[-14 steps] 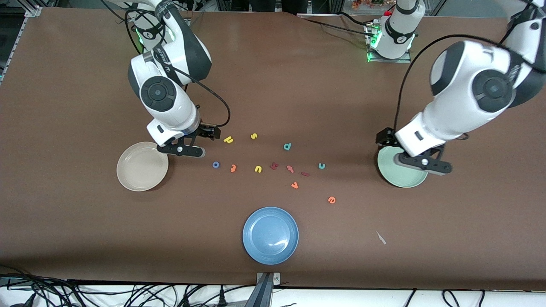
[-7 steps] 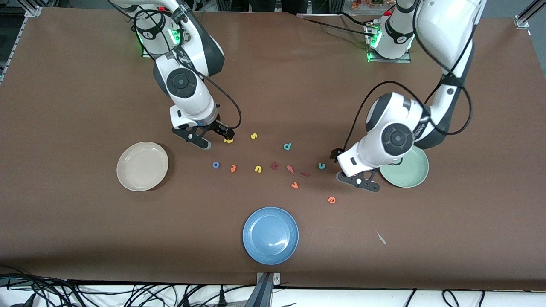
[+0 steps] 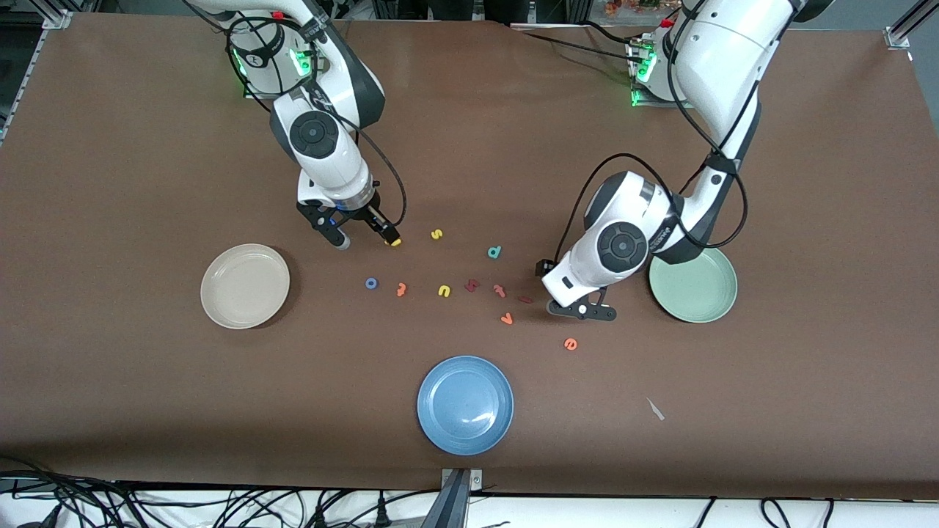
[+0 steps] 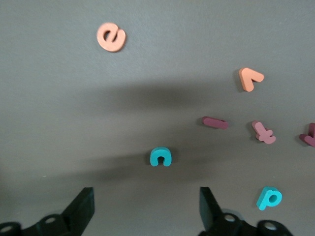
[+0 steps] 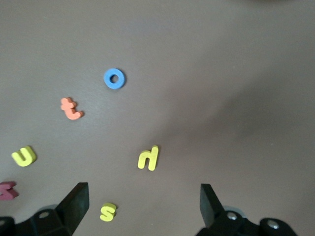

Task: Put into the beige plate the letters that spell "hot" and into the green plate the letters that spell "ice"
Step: 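Lower and close both grippers on the teal c and yellow h, then drop the c on the green plate while the right gripper carries the h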

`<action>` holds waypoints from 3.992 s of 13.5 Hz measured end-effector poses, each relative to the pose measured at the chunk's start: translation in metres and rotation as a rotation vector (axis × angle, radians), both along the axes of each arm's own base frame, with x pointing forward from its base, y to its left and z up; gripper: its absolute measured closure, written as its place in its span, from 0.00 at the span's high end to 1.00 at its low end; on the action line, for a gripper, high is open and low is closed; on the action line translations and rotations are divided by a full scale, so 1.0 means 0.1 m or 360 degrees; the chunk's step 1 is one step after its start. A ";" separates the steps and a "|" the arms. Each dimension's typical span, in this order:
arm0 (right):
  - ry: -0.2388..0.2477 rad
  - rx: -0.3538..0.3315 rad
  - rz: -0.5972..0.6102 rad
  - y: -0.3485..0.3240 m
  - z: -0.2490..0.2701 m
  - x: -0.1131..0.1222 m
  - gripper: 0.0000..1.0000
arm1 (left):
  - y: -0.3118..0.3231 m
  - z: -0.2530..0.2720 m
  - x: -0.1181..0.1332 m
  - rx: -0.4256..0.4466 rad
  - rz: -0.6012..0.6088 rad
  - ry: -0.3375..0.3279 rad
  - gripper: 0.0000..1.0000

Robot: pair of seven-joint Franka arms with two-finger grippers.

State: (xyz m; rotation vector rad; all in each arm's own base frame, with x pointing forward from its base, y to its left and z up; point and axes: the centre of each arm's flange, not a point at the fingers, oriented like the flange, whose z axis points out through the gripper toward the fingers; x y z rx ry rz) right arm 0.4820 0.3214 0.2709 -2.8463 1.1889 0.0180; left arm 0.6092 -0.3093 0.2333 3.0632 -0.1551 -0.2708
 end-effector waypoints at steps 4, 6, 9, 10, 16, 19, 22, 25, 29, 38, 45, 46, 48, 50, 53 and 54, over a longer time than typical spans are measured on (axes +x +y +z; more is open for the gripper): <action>0.0026 -0.0004 -0.0076 0.05 -0.25 -0.16 1.00 | -0.15 -0.25 -0.08 -0.0005 -0.0031 0.0008 0.78; 0.0059 -0.0019 -0.0114 0.06 -0.44 -0.19 1.00 | -0.19 -0.30 -0.10 -0.0006 -0.0040 0.0009 0.74; 0.0079 -0.0023 -0.0159 0.13 -0.64 -0.21 1.00 | -0.15 -0.35 -0.09 0.0022 -0.0055 -0.0011 0.71; 0.0080 -0.0021 -0.0173 0.16 -0.67 -0.20 1.00 | -0.12 -0.36 -0.07 0.0039 -0.0066 -0.0026 0.67; 0.0092 -0.0015 -0.0213 0.25 -0.85 -0.04 0.99 | -0.05 -0.51 -0.02 0.0040 -0.0022 -0.0051 0.59; 0.0111 -0.0032 -0.0224 0.21 -0.95 -0.04 0.96 | -0.04 -0.58 0.00 0.0023 -0.0006 -0.0079 0.54; 0.0116 -0.0038 -0.0231 0.18 -0.98 -0.02 0.93 | -0.05 -0.58 0.00 0.0021 -0.0003 -0.0082 0.54; 0.0116 -0.0040 -0.0240 0.15 -0.99 0.00 0.80 | -0.06 -0.57 -0.01 0.0021 0.0017 -0.0080 0.55; 0.0106 -0.0032 -0.0244 0.15 -0.97 0.03 0.56 | -0.08 -0.56 -0.01 0.0022 0.0047 -0.0080 0.70; 0.0093 -0.0018 -0.0246 0.19 -0.95 0.09 0.30 | -0.15 -0.58 -0.06 0.0023 0.0033 -0.0072 0.24; 0.0093 -0.0017 -0.0247 0.19 -0.95 0.10 0.26 | -0.05 -0.19 0.07 0.0062 0.0038 -0.0039 0.24; 0.0093 -0.0017 -0.0247 0.19 -0.95 0.10 0.26 | 0.04 -0.05 0.12 0.0071 0.0035 -0.0039 0.24; 0.0097 -0.0019 -0.0247 0.20 -0.95 0.10 0.26 | 0.39 0.14 0.25 0.0078 -0.0015 -0.0022 0.24; 0.0116 -0.0033 -0.0247 0.21 -0.94 0.13 0.26 | 0.89 0.18 0.40 0.0064 -0.0092 0.0016 0.24; 0.0164 -0.0067 -0.0244 0.23 -0.94 0.18 0.26 | 1.66 0.10 0.54 0.0028 -0.0172 0.0072 0.24; 0.0171 -0.0071 -0.0244 0.23 -0.94 0.19 0.26 | 1.90 0.08 0.57 0.0014 -0.0187 0.0083 0.24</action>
